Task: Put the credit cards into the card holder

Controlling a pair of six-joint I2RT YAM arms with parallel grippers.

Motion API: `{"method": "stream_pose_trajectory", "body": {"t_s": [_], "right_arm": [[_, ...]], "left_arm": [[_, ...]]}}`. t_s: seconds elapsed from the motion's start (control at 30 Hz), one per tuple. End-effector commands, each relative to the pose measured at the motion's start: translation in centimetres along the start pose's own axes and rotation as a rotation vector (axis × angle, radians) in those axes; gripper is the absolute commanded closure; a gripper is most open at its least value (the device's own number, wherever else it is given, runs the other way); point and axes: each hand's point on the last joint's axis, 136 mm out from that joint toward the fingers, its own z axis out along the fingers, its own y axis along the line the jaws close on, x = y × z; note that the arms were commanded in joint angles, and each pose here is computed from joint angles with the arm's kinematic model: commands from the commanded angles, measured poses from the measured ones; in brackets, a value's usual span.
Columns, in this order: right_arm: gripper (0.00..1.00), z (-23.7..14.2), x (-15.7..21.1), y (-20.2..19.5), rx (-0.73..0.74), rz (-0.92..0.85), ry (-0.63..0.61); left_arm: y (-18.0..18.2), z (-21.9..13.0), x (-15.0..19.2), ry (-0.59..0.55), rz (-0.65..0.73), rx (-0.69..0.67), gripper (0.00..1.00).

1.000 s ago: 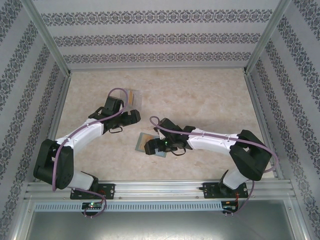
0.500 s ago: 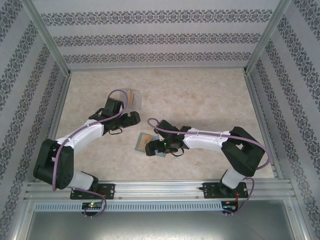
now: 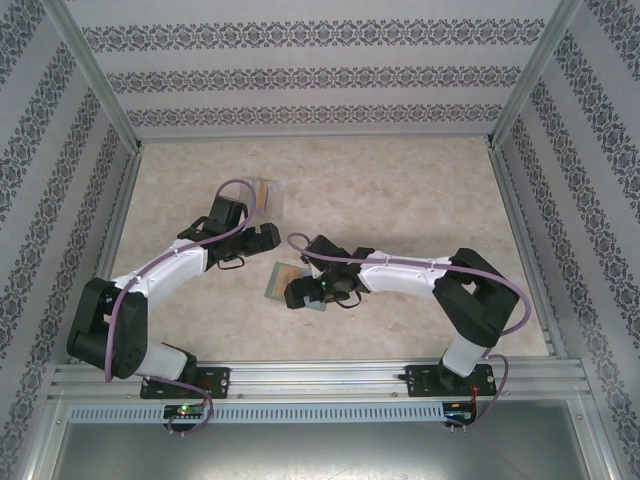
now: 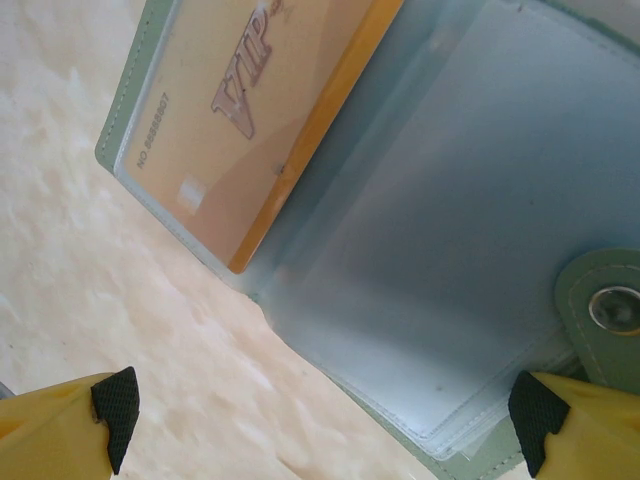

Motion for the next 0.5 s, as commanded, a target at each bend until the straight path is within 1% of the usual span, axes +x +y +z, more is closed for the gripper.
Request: {"method": "stream_pose_trajectory", "body": {"t_s": [0.0,0.1,0.27,0.47], "right_arm": [[0.02,1.1,0.2,0.2,-0.010,-0.024,0.054],[0.02,1.3,0.3,0.3,-0.011,-0.033,0.067],[0.02,0.8,-0.5,0.9,-0.018,-0.072,0.044],[0.02,0.5,-2.2,1.7,-0.034,-0.147,-0.012]], "left_arm": [[0.4,0.0,-0.7,-0.007,-0.011,-0.019,0.01],[0.4,0.0,-0.7,-0.012,-0.012,-0.016,0.01],[1.1,0.1,-0.2,0.014,-0.015,-0.044,0.01],[2.8,-1.6,0.6,0.077,0.020,-0.140,0.01]]}}
